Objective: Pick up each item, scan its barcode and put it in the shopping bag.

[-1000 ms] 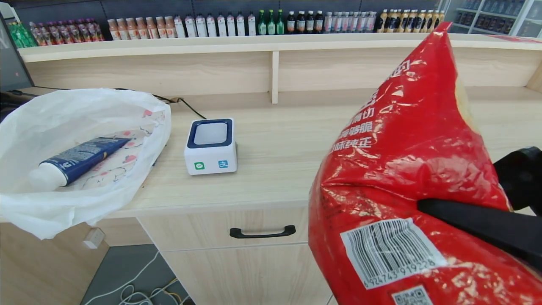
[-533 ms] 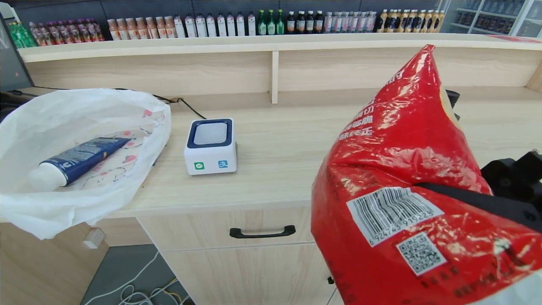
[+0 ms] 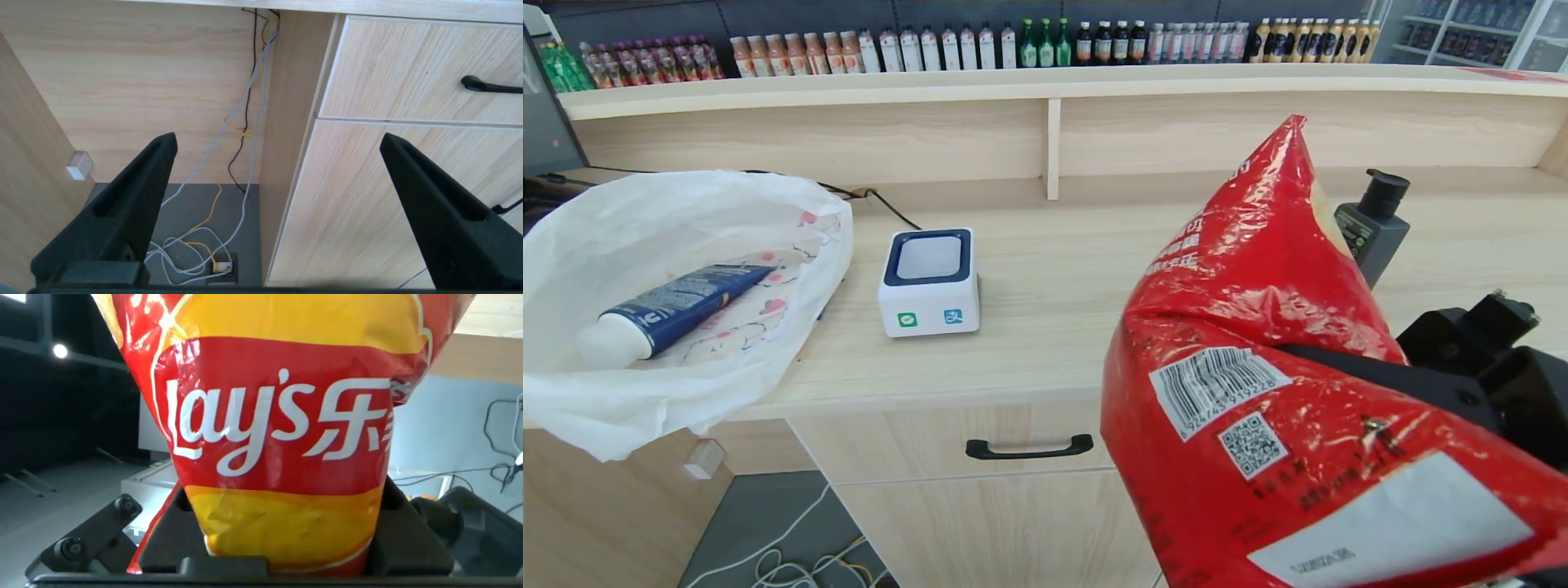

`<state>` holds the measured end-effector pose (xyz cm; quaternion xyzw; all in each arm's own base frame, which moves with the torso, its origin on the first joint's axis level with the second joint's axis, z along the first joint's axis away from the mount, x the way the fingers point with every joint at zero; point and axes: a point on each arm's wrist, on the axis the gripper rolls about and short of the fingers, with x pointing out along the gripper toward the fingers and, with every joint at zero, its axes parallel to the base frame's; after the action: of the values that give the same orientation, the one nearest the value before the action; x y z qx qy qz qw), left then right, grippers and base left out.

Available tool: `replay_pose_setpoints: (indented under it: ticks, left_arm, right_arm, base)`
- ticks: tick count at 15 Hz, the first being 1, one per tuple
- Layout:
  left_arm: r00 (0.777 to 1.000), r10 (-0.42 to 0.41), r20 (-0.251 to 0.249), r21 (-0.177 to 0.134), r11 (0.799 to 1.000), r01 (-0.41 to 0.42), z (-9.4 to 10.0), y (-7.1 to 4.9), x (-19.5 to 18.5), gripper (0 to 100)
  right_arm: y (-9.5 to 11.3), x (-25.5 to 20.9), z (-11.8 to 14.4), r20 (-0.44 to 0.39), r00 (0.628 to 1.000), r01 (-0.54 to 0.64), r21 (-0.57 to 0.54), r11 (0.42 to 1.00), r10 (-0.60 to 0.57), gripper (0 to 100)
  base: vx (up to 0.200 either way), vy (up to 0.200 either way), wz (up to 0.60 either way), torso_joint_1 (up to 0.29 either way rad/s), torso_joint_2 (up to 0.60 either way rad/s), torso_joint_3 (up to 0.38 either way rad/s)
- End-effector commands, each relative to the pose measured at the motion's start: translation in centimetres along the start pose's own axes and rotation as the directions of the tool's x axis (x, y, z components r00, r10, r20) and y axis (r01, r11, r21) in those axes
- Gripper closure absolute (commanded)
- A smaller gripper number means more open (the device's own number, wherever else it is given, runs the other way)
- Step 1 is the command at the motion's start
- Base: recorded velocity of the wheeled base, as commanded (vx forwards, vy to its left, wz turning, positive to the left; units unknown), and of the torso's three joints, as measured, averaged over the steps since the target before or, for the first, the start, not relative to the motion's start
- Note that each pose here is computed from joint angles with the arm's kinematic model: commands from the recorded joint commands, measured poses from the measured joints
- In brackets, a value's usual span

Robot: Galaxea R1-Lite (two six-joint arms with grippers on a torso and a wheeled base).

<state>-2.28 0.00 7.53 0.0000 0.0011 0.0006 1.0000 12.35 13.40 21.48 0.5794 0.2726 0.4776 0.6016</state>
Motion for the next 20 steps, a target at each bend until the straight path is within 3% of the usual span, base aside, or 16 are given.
replay_pose_setpoints:
  ticks: [1, 14, 20]
  left_arm:
    - [1.0, 0.0, 0.001, 0.0, 1.0, 0.0, 0.0, 0.0, 0.0, 0]
    - [1.0, 0.0, 0.001, 0.0, 1.0, 0.0, 0.0, 0.0, 0.0, 0]
    - [1.0, 0.0, 0.001, 0.0, 1.0, 0.0, 0.0, 0.0, 0.0, 0]
  right_arm:
    - [-0.17, 0.03, 0.27, 0.012, 1.0, 0.008, -0.001, 1.0, -0.008, 100]
    - [-0.04, 0.02, 1.01, 0.048, 0.999, 0.006, -0.002, 1.0, -0.005, 100]
    - [0.56, 0.44, 1.24, 0.022, 1.0, -0.013, -0.223, 0.975, 0.018, 100]
  base:
    - [0.0, 0.0, 0.0, 0.0, 0.0, 0.0]
    - [0.0, 0.0, 0.0, 0.0, 0.0, 0.0]
    - [0.0, 0.0, 0.0, 0.0, 0.0, 0.0]
